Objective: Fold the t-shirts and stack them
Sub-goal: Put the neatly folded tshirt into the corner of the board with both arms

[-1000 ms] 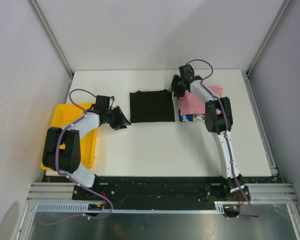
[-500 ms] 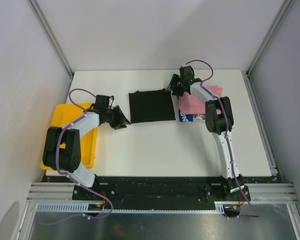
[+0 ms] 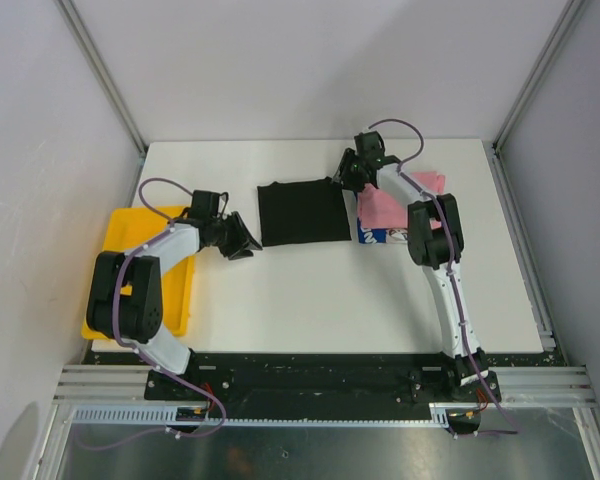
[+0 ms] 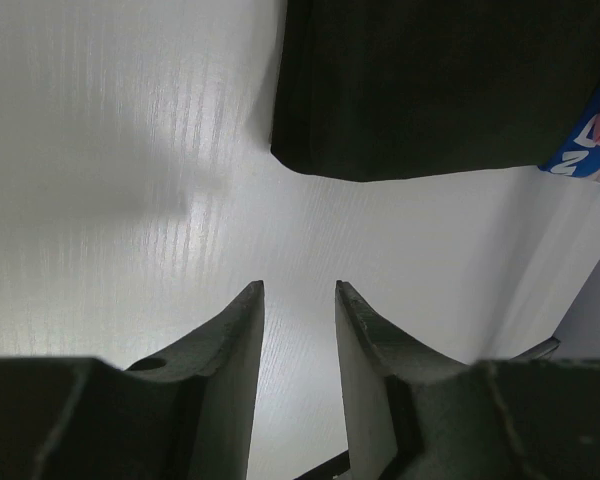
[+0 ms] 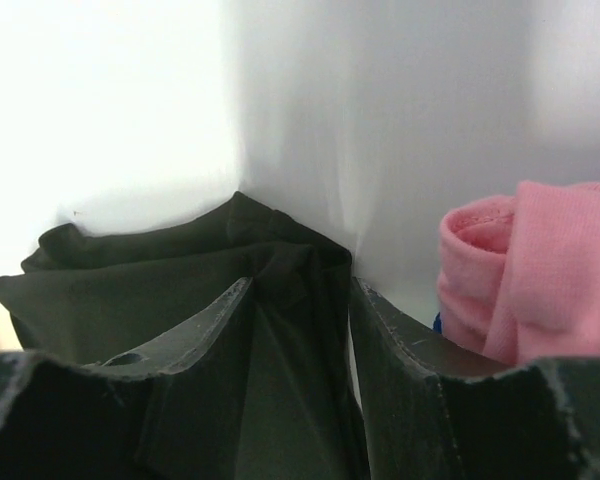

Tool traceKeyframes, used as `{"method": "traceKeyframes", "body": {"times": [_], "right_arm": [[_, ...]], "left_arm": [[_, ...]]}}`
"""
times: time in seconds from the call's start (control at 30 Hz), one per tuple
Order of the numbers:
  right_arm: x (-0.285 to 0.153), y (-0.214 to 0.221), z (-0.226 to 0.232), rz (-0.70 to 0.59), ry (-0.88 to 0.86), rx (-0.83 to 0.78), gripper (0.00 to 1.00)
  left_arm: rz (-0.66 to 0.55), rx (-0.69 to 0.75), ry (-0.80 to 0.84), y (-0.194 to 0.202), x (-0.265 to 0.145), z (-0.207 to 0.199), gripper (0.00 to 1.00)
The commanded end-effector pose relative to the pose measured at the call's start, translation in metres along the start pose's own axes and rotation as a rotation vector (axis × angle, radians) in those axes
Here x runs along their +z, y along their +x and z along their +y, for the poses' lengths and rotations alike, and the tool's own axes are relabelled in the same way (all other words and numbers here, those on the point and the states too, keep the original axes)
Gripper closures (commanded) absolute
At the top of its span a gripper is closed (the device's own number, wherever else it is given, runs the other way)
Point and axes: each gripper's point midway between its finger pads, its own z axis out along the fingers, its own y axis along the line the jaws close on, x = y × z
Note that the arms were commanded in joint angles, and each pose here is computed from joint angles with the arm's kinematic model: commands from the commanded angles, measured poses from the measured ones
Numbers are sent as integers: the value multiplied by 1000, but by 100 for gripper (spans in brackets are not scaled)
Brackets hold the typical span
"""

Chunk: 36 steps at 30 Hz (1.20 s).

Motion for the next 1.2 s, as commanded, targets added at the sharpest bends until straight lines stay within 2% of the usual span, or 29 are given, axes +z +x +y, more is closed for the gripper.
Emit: {"method": "traceKeyframes", "body": {"times": [0.0,0.17,0.3,0.4,0.53,0.93,1.17], "right_arm": [[10,20,-4,27,65,-32,54],[12,33,-7,45,85,-31,63],[8,39,-9,44,108,-34,84],[2,40,-10,38,123,-32,92],[-4,38,-9,34,127,-34,96],[-14,41,-10,39,143,-44,100],[-14,43,-9,43,140,-44,100]], "left_arm": [[-23,-8,11,-11,0,-5,60],[-18,-24,2,-10,2,-2,59],[-13,-43,2,-10,5,-2,58],[-12,-54,3,-11,8,-2,56],[-18,-73,5,-16,15,-2,56],[-57,-108,59,-33,20,-18,54],[-111,-162,-3,-44,26,-9,54]]}}
